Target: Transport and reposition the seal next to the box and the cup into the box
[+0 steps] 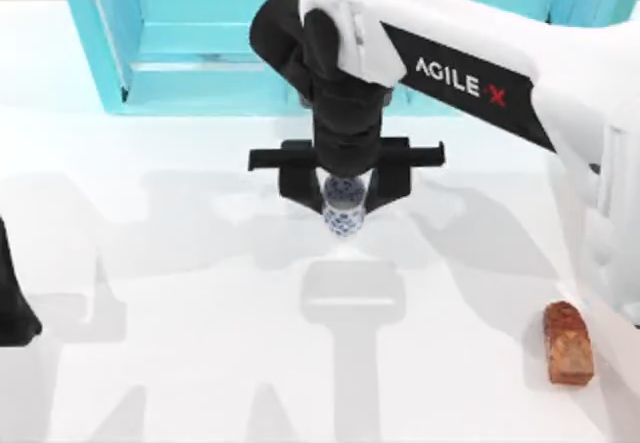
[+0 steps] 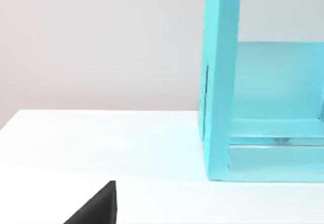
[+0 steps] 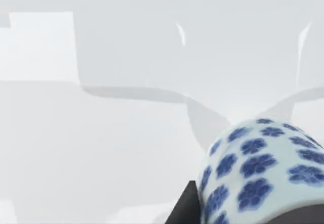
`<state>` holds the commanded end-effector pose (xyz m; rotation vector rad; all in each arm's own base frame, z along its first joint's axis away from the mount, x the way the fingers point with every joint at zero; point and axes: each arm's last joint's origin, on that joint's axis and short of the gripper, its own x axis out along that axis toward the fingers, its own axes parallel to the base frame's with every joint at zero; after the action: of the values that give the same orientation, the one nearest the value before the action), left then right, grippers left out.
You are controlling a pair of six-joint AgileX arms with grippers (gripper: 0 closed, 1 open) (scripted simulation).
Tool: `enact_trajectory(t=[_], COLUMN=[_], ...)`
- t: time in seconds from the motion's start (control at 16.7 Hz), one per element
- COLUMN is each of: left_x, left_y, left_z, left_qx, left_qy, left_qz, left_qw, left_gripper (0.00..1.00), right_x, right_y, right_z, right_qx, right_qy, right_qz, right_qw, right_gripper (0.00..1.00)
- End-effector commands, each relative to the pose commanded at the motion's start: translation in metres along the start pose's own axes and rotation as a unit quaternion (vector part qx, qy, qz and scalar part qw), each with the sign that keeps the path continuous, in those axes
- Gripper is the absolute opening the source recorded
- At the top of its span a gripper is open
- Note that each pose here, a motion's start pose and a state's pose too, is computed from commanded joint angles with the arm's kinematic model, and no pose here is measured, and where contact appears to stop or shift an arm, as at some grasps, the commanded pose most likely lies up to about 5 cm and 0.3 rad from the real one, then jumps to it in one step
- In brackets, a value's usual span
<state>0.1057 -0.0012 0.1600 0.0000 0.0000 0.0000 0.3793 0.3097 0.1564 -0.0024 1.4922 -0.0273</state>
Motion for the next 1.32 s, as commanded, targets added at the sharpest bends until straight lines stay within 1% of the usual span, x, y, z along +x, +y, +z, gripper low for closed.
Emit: enact_trajectory(t=[0.24,0.36,0.48,0.72,0.84,0.96,1.14,1.32], left_x=[0.000,0.000,0.000,0.000,0.000,0.000,0.000,0.000], left_y=[0.000,0.000,0.000,0.000,0.000,0.000,0.000,0.000], left_z=[0.000,0.000,0.000,0.000,0.000,0.000,0.000,0.000], left_qx=[0.000,0.000,0.000,0.000,0.000,0.000,0.000,0.000], left_qy=[0.000,0.000,0.000,0.000,0.000,0.000,0.000,0.000], left_qz=[0.000,0.000,0.000,0.000,0.000,0.000,0.000,0.000], left_qw=[1.000,1.000,1.000,1.000,1.000,1.000,1.000,1.000], left_gripper=[1.00,1.00,1.00,1.00,1.00,1.00,1.00,1.00], right_x=[-0.059,-0.076,-0.080,-0.081,-0.083,-0.084,-0.084,-0.084], right_y=[-0.048,-0.068,-0.075,-0.073,-0.088,-0.122,-0.196,-0.283], right_z=[0.003,0.001,0.001,0.001,0.004,0.010,0.009,-0.018], right_qx=[0.000,-0.002,-0.003,-0.004,-0.004,-0.001,0.003,0.004], right_qy=[-0.012,-0.011,-0.010,-0.012,-0.010,-0.003,0.017,0.038], right_qz=[0.010,0.010,0.009,0.010,0.008,0.004,-0.004,-0.002], right_qw=[1.000,1.000,1.000,1.000,1.000,1.000,1.000,0.999], right_gripper=[0.00,0.00,0.00,0.00,0.00,0.00,0.00,0.00])
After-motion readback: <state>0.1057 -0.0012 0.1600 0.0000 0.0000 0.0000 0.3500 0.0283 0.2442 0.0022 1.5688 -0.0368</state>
